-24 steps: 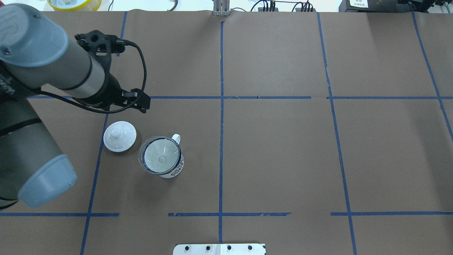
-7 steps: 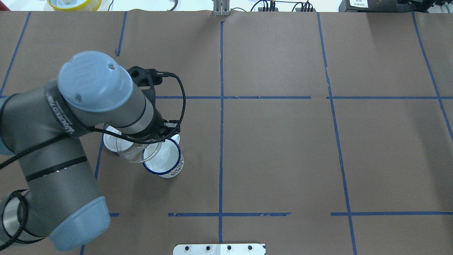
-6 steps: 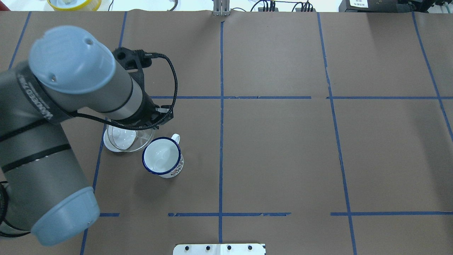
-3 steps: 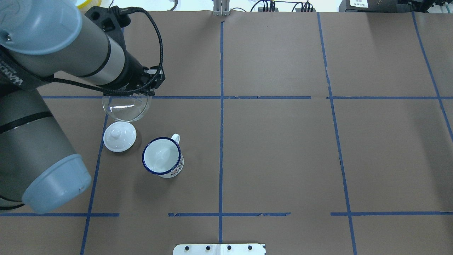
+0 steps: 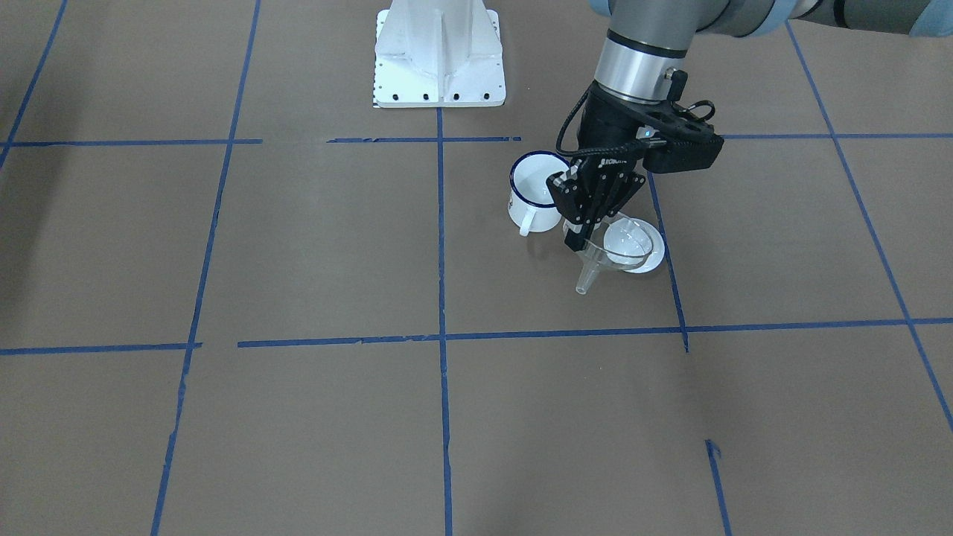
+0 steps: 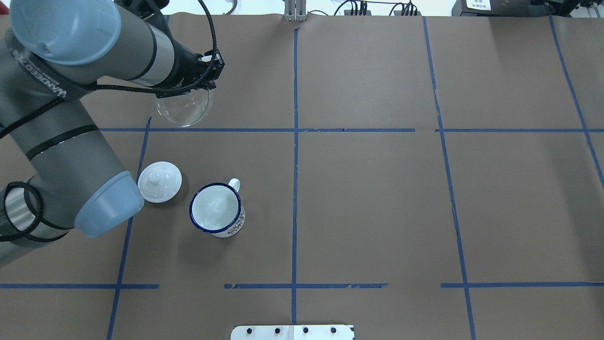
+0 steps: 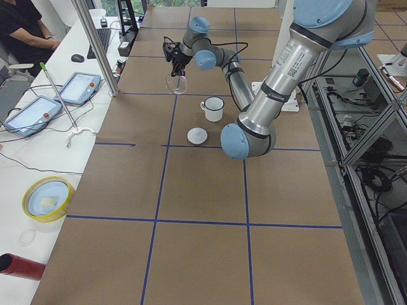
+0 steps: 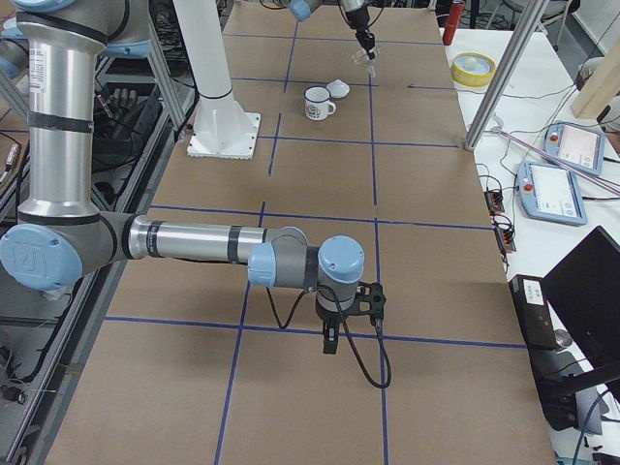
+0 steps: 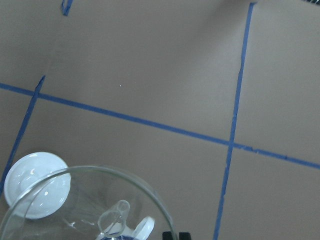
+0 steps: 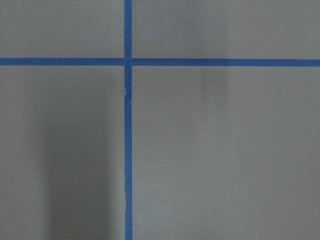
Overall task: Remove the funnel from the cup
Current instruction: 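Carry the funnel farther from the robot and set it on the table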
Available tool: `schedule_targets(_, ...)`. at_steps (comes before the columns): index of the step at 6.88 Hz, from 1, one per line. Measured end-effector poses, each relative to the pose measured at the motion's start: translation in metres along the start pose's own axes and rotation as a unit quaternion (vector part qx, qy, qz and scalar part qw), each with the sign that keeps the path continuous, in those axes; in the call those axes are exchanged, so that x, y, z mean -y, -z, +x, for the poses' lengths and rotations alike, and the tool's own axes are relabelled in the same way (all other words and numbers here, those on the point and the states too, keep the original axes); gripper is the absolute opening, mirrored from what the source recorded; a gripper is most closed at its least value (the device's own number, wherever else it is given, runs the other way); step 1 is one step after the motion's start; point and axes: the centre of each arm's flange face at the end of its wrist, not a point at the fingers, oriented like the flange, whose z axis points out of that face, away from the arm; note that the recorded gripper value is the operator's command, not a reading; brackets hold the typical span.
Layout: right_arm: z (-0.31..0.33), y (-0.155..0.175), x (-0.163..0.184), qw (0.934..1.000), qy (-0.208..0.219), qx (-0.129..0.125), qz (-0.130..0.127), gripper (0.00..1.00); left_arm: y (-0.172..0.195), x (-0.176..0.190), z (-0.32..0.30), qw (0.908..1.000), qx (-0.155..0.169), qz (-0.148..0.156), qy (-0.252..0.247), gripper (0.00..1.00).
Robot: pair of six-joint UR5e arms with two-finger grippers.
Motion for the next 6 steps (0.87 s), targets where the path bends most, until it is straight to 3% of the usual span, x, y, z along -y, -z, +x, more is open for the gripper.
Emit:
schedule_targets(2, 0.000, 0.000, 0.000, 1.0000, 0.000, 0.000, 0.000, 1.00, -0.047, 0.017, -0.017, 0.9952, -0.014, 0.071, 0.066, 0.00)
schedule_targets(3, 0.000, 0.000, 0.000, 1.0000, 0.000, 0.000, 0.000, 1.00, -0.073, 0.017, -0.029, 0.9884, -0.022, 0.104, 0.108, 0.00)
schedule_targets(6, 0.000, 0.000, 0.000, 1.0000, 0.000, 0.000, 0.000, 1.00, -0.142, -0.027, -0.073, 0.9584, -0.074, 0.179, 0.209, 0.00)
